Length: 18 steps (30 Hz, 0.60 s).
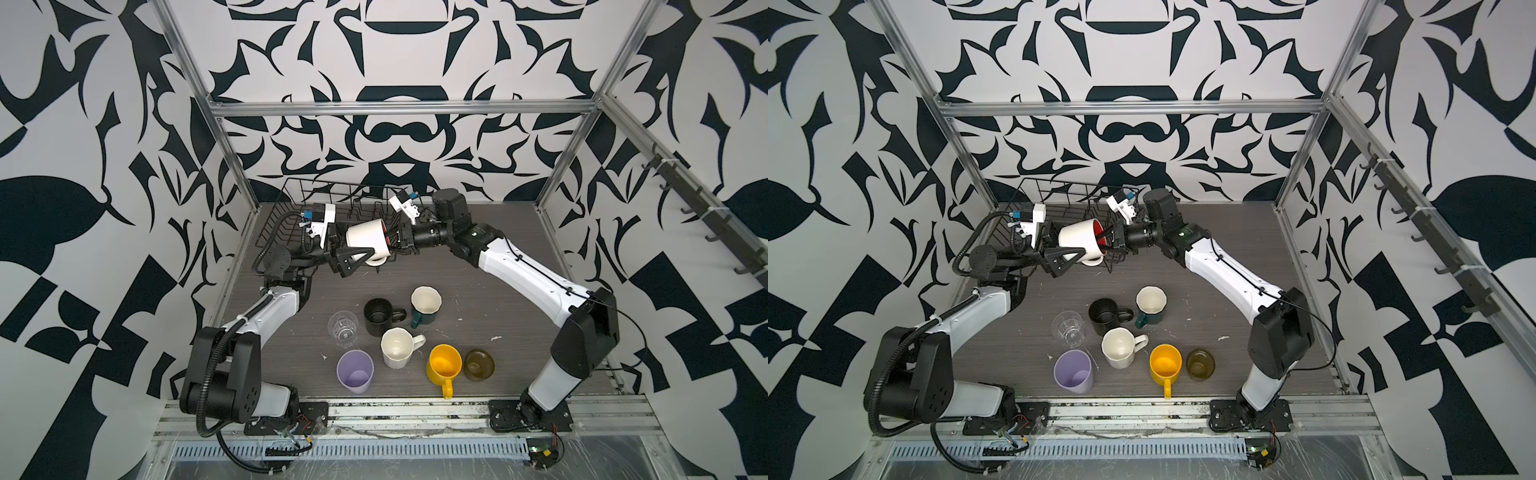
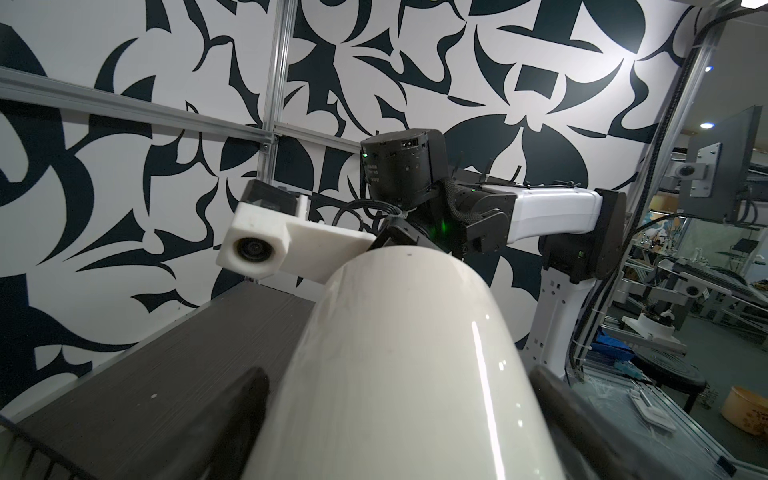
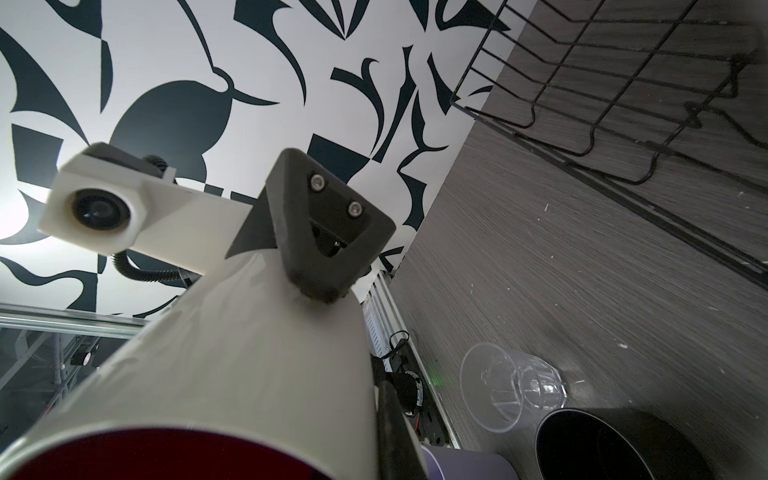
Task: Load cups into a dish rack
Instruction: Pick up the cup from the center of the table.
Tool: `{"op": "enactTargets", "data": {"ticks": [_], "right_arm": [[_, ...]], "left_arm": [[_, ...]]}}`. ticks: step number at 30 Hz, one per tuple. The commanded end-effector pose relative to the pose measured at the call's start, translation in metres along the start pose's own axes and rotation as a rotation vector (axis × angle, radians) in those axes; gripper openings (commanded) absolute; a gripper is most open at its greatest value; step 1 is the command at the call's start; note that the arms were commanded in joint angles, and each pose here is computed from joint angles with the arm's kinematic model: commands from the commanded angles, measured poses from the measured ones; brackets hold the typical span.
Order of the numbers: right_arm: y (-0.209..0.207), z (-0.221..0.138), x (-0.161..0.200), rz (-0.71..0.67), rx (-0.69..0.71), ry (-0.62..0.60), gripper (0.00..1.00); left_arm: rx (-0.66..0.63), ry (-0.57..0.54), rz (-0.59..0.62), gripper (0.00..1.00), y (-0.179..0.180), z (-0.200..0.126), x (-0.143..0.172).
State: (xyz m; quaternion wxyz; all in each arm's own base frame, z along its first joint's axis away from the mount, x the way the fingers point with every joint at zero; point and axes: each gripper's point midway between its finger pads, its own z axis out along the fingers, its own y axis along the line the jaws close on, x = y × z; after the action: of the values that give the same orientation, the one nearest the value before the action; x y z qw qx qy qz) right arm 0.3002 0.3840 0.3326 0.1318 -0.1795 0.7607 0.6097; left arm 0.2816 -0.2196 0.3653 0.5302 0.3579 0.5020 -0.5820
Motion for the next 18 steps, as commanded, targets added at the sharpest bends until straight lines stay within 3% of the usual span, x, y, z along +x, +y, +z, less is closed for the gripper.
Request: {"op": "enactTargets", "data": {"ticks": [1,18], "right_arm": [[0.0676,-0.0125,-0.0129,-0.184,-0.139,-0.033,0.0],[0.0705,-0.0042,-0.0119,-0.166,-0.187,-0.011,0.0]], "left_arm": [[0.049,-0.002,0.063,1.0,-0.0152,0.0023,-0.0118],[0.083,0.018,0.041,0.96,-0.0234,0.0049,-0.0135]]}}
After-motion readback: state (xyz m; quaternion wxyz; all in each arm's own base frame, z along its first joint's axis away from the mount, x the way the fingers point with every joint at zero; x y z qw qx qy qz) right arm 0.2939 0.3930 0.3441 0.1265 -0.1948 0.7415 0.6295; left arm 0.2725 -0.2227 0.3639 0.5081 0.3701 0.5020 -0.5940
